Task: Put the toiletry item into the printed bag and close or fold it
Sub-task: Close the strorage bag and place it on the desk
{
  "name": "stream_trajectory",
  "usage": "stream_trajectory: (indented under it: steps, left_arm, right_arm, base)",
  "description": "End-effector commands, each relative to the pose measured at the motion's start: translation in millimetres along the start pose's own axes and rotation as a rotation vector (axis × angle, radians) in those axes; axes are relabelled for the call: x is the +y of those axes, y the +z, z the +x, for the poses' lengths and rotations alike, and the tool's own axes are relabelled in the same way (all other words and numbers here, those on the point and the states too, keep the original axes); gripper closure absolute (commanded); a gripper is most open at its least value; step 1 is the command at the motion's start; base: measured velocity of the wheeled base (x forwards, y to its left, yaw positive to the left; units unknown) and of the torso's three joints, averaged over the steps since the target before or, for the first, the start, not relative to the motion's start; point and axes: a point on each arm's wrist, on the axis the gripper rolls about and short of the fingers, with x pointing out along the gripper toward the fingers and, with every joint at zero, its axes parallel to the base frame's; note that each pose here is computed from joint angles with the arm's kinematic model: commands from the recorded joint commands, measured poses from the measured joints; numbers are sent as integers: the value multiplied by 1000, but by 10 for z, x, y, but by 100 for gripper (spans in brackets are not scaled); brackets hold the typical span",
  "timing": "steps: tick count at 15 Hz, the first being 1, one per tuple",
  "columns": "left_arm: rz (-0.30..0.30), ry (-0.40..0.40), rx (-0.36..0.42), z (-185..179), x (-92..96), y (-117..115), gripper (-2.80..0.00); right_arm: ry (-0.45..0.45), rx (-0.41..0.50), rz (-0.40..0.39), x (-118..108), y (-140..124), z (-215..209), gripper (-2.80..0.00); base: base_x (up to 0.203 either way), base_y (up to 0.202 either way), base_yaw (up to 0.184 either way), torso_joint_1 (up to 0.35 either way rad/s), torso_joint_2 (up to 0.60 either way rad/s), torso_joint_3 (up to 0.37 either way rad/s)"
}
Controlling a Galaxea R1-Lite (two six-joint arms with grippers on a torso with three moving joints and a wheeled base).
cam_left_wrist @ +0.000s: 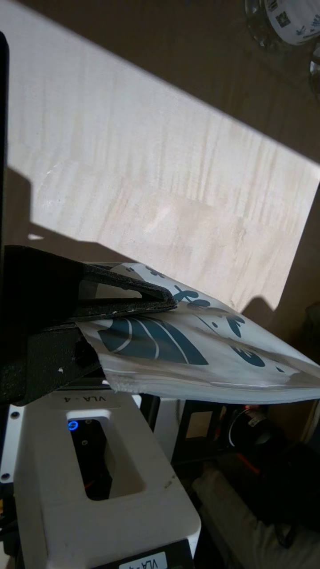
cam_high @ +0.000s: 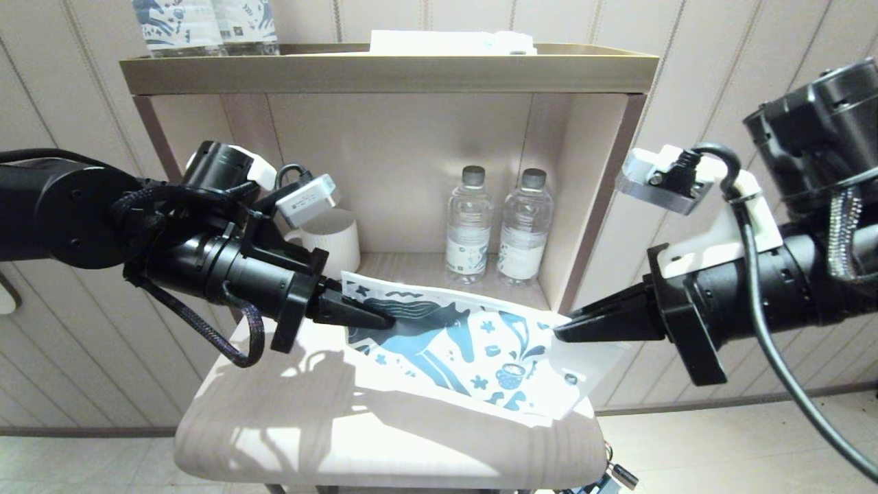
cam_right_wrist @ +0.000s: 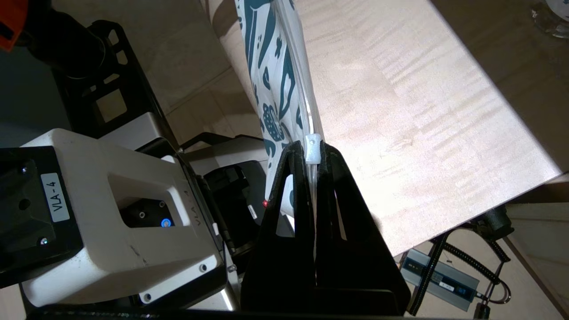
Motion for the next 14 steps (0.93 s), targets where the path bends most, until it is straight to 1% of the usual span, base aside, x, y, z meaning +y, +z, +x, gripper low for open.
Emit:
stream_trajectory:
  steps: [1,3,5,10,14]
  left_arm:
    - [-7,-2,0,-5,22,-22,0]
    - [-12,-15,-13,-18,34,-30,0]
    - [-20,-17,-12,-6,63,-44,0]
    - [-27,-22,-8,26,110,-65,0]
    - [-29,-22,-6,44,136,-77,0]
  right_arm:
    - [-1,-3,1,42,-48,-71,0]
    - [-4,1,6,55,-84,-92,0]
    - [-21,3,19,20,-116,-121,0]
    - [-17,14,26,0,-135,-79,0]
    - [-20,-23,8,-47,-79,10,0]
  base:
    - [0,0,0,0,0,0]
    - [0,0,0,0,0,0]
    - [0,0,0,0,0,0]
    - [0,0,0,0,0,0]
    - [0,0,0,0,0,0]
